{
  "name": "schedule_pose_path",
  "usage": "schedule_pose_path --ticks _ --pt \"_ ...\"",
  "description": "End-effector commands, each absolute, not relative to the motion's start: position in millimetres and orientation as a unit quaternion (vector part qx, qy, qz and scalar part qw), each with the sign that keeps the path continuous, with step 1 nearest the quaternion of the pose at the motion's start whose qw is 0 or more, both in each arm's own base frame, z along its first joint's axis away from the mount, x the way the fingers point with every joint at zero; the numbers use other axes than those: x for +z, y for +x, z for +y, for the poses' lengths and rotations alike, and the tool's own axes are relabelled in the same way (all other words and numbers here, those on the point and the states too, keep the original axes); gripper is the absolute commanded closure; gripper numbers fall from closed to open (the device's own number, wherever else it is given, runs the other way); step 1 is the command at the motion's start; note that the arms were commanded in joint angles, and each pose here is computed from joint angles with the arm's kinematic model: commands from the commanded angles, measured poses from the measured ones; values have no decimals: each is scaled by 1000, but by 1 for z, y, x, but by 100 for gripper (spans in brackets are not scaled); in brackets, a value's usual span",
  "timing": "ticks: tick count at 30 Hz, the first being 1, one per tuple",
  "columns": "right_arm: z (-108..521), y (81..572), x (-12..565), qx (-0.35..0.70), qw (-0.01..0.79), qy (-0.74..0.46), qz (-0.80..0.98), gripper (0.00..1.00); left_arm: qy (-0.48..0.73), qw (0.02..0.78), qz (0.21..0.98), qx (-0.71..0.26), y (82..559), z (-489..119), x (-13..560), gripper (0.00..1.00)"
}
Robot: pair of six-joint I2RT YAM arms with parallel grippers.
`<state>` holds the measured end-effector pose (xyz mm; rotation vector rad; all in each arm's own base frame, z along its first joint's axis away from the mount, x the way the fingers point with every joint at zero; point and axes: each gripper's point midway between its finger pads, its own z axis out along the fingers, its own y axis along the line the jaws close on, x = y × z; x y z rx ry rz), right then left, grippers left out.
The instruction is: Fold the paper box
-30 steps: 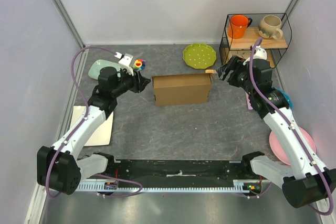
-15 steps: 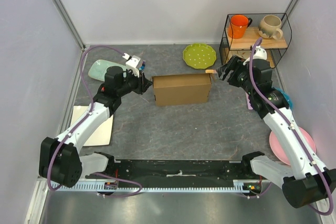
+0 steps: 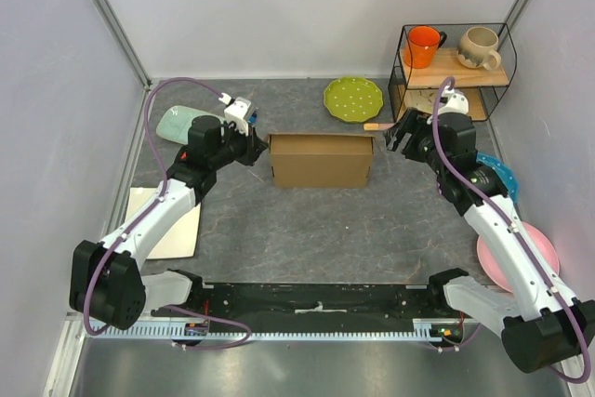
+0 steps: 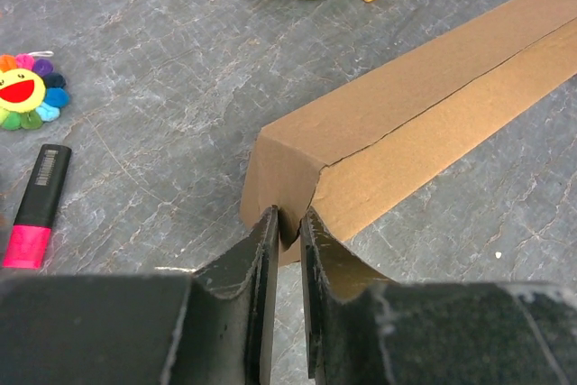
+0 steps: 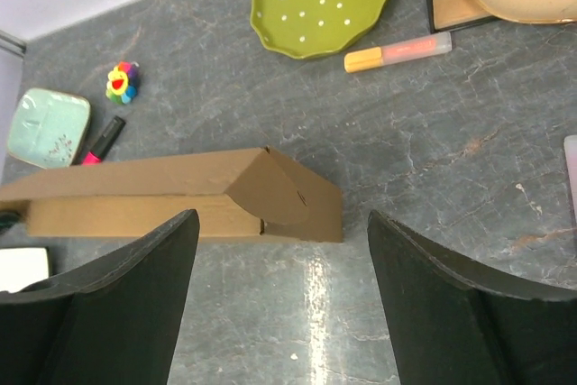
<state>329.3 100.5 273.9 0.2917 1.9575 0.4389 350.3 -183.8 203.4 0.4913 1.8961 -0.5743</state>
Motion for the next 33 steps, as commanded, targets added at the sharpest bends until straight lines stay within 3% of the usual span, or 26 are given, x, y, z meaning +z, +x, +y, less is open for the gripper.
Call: schedule_pose_path --ticks 1,8,12,33 --pt "103 323 269 168 539 81 822 16 215 544 780 -221 360 -183 222 79" --pt "124 322 248 144 515 20 845 19 198 544 784 -224 361 -183 224 78" --pt "125 329 239 124 507 14 853 27 190 537 791 -224 362 -183 224 78" --pt "127 362 237 89 516 23 852 37 180 521 803 -228 373 -187 232 79"
